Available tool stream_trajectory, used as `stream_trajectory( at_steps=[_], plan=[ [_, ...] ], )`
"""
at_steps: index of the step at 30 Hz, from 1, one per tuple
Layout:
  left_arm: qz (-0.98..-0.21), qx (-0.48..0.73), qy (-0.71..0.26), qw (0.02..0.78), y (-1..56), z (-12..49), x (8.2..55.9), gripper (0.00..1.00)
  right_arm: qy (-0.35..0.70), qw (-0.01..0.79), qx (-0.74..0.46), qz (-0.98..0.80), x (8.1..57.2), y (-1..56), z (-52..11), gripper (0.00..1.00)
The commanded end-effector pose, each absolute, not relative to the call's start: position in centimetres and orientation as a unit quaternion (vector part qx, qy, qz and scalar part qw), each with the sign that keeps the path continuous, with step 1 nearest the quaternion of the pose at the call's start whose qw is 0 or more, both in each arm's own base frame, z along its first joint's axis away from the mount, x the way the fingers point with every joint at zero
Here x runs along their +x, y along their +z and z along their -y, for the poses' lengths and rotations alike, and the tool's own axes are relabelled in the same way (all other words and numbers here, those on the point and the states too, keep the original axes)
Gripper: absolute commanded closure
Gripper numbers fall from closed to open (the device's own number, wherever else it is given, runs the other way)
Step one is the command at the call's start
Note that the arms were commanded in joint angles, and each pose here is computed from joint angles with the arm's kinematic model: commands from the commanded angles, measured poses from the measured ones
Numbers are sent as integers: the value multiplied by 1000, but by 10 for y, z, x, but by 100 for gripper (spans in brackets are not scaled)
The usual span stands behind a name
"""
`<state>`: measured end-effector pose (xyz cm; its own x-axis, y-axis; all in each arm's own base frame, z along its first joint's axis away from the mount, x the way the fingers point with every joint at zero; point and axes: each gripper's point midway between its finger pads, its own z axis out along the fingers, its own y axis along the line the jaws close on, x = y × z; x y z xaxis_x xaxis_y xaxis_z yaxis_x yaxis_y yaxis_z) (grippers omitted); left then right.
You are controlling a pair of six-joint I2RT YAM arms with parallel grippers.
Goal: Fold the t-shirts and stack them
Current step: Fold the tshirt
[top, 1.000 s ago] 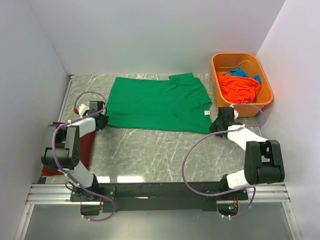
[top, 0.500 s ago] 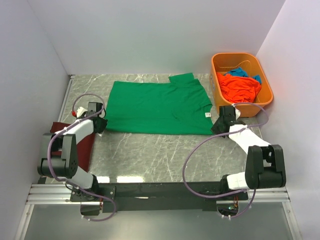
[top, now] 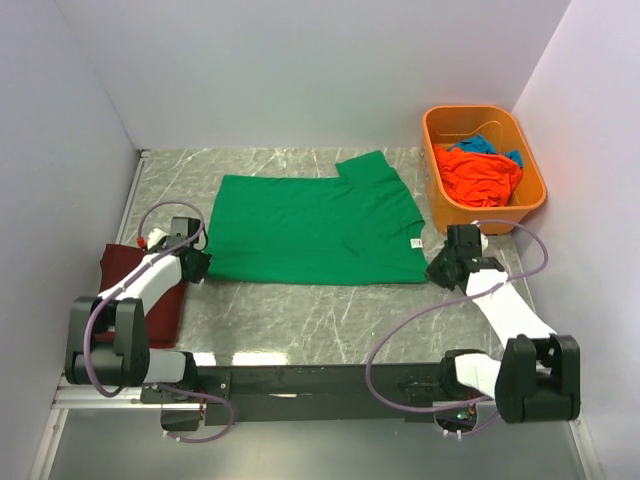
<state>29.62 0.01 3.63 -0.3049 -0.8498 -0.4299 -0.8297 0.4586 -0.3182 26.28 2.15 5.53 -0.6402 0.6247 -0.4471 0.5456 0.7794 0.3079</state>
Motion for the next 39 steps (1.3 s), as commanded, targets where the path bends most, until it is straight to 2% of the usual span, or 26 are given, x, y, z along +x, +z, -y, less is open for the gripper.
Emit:
stream_trajectory(
  at_steps=[1, 11, 13, 14, 15, 16, 17, 20, 21, 23, 25, 32, 35, 37, 38, 39],
  plan=[
    [-804, -528, -11, 274, 42, -3, 283, 99, 71, 259, 340, -901, 243, 56, -20, 98],
    [-802, -534, -5, 268, 43, -5, 260, 99, 85, 279, 356, -888, 220, 75, -21, 92],
    [-801, -533, -7, 272, 46, -5, 259, 99, 88, 282, 358, -886, 220, 77, -21, 83],
    [-802, -531, -12, 273, 47, -4, 259, 96, 92, 284, 355, -886, 220, 79, -22, 79],
    [-802, -529, -16, 276, 48, -3, 258, 94, 90, 285, 356, -885, 220, 80, -21, 67],
    [-802, -528, -19, 278, 50, -3, 259, 92, 90, 289, 355, -884, 221, 83, -21, 60],
    [-804, -525, -24, 280, 52, -1, 260, 84, 86, 291, 354, -885, 221, 84, -19, 53],
    [-805, -514, -37, 295, 63, 0, 265, 63, 87, 299, 346, -885, 222, 89, -19, 45],
    [-804, -509, -44, 304, 71, 1, 268, 59, 87, 301, 344, -885, 224, 90, -19, 43],
    [-805, -503, -48, 312, 79, 1, 271, 48, 97, 312, 327, -887, 230, 95, -22, 43],
    [-804, -497, -51, 321, 91, 1, 276, 44, 112, 310, 314, -890, 234, 95, -28, 43],
    [-803, -478, -79, 347, 128, 8, 326, 44, 156, 352, 268, -883, 280, 121, -46, 43],
    [-787, -483, -95, 372, 162, 9, 375, 45, 164, 382, 243, -876, 313, 138, -51, 43],
    [-792, -487, -87, 358, 151, 10, 401, 46, 153, 398, 233, -874, 335, 144, -47, 43],
    [-785, -482, -96, 378, 171, 10, 423, 48, 147, 417, 229, -867, 349, 150, -45, 43],
    [-796, -479, -79, 361, 152, 10, 437, 49, 137, 423, 227, -866, 357, 151, -42, 43]
  ],
)
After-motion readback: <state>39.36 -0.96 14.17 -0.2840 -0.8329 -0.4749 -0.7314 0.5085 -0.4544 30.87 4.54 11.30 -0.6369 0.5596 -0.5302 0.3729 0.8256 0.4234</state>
